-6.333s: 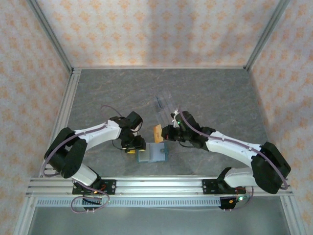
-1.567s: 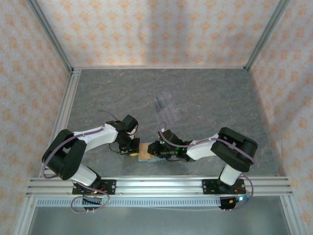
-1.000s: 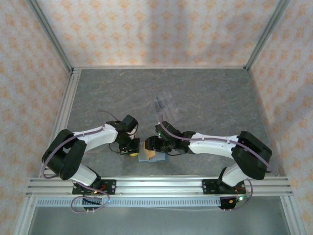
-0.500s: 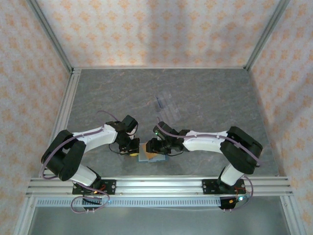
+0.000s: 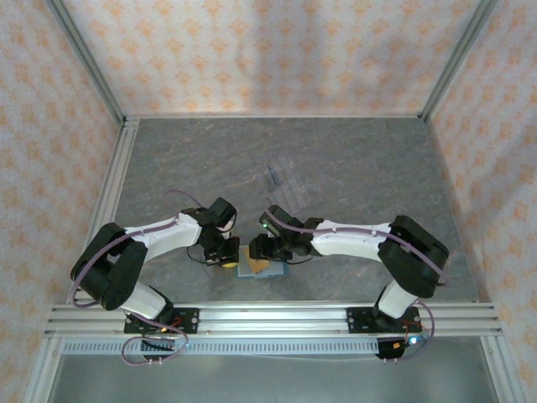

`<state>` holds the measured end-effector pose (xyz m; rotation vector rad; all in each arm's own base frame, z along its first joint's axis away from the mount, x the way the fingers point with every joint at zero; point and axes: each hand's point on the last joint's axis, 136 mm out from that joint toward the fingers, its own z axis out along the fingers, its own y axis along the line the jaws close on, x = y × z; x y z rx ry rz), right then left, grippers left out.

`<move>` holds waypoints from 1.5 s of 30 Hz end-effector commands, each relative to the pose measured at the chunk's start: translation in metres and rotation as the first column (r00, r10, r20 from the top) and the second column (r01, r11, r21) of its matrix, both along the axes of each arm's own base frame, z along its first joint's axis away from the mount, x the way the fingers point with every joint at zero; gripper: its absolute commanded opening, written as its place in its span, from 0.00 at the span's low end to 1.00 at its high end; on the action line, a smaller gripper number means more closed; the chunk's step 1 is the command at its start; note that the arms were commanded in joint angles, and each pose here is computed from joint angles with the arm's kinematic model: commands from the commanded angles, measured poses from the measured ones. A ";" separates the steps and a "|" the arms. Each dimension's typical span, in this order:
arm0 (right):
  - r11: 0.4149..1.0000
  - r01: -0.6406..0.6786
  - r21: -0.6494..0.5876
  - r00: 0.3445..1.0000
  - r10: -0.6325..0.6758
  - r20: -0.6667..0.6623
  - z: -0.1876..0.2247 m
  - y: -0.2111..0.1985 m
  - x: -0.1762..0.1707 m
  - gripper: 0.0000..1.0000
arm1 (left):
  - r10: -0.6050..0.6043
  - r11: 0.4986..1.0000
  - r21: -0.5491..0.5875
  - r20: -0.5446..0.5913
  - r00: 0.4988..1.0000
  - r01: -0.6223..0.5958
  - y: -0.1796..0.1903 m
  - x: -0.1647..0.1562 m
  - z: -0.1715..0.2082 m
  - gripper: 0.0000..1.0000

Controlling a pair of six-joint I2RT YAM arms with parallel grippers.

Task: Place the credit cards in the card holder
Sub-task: Insert the credit card into the card slot.

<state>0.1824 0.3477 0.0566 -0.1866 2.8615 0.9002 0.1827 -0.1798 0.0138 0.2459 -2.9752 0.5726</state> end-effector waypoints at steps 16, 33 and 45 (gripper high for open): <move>0.996 -0.020 -0.088 1.000 0.020 -0.002 -0.018 -0.005 0.004 0.51 | -0.023 0.999 0.047 -0.013 1.000 0.024 0.005 -0.008 -0.022 0.00; 0.996 -0.093 0.004 0.995 0.093 -0.034 -0.004 0.035 -0.012 0.44 | -0.020 0.999 0.044 -0.015 1.000 0.021 0.004 -0.009 -0.023 0.00; 0.995 -0.099 -0.026 0.995 0.099 -0.014 0.003 0.032 -0.012 0.48 | -0.017 0.999 0.046 -0.011 1.000 0.018 0.006 -0.011 -0.022 0.00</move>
